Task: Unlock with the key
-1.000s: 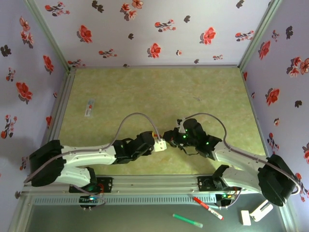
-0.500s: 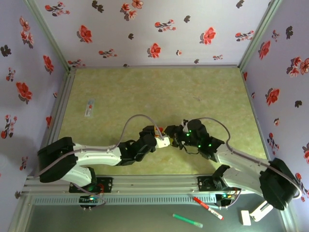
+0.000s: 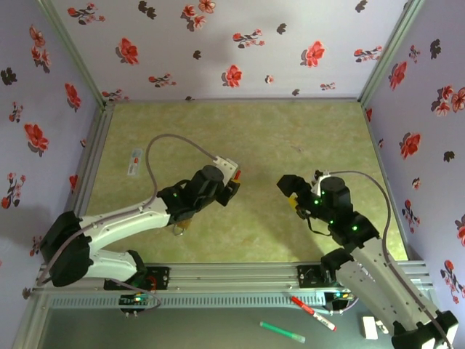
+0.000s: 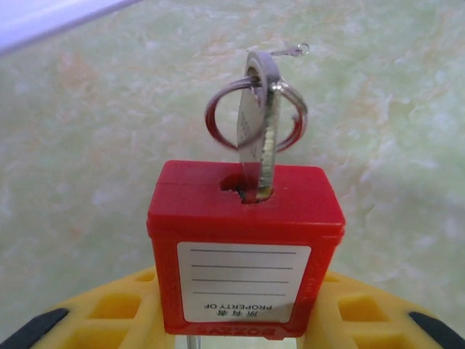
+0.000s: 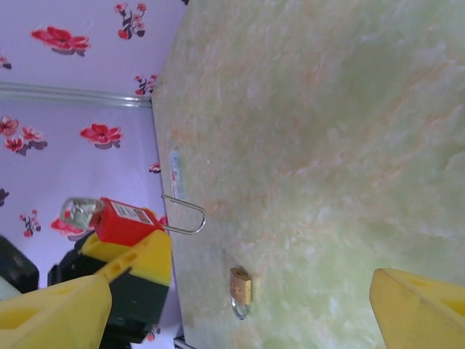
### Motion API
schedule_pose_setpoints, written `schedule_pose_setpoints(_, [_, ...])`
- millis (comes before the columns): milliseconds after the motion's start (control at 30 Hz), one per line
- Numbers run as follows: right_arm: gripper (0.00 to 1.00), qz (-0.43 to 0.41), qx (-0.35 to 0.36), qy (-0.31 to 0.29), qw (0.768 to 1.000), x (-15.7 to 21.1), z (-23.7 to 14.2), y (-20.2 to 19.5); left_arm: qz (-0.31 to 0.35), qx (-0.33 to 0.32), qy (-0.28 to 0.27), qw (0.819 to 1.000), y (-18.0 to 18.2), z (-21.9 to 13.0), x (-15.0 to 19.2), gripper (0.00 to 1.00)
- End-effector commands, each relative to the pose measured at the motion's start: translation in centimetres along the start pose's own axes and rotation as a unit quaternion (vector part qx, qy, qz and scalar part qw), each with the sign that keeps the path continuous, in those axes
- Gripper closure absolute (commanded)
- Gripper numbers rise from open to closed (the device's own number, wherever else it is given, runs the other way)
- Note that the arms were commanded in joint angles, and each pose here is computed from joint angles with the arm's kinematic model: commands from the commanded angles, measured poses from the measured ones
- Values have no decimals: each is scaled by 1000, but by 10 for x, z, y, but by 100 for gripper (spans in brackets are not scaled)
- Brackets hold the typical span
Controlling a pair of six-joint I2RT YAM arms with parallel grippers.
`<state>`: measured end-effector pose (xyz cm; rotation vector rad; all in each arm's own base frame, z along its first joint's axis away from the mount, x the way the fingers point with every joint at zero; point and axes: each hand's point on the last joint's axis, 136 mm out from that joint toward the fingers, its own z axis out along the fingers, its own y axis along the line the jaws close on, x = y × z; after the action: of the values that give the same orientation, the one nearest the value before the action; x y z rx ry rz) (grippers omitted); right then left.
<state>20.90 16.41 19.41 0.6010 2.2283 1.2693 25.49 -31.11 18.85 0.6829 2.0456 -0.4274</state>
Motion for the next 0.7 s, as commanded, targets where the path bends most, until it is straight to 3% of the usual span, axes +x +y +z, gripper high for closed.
schedule_pose_setpoints(0, [9, -68, -67, 5, 995, 7, 7, 23, -128, 50, -1, 991, -12, -15, -26, 100])
schedule_pose_setpoints(267, [13, -146, -98, 15, 984, 35, 31, 31, -195, 75, 0, 978, -18, -19, -47, 100])
schedule_pose_setpoints(433, [14, -146, -72, 25, 986, 39, 44, 14, -137, 40, 21, 990, -8, -10, -32, 100])
schedule_pose_setpoints(667, [11, -162, -53, 3, 985, 34, 27, 7, -14, -33, 95, 995, 15, 25, 9, 100])
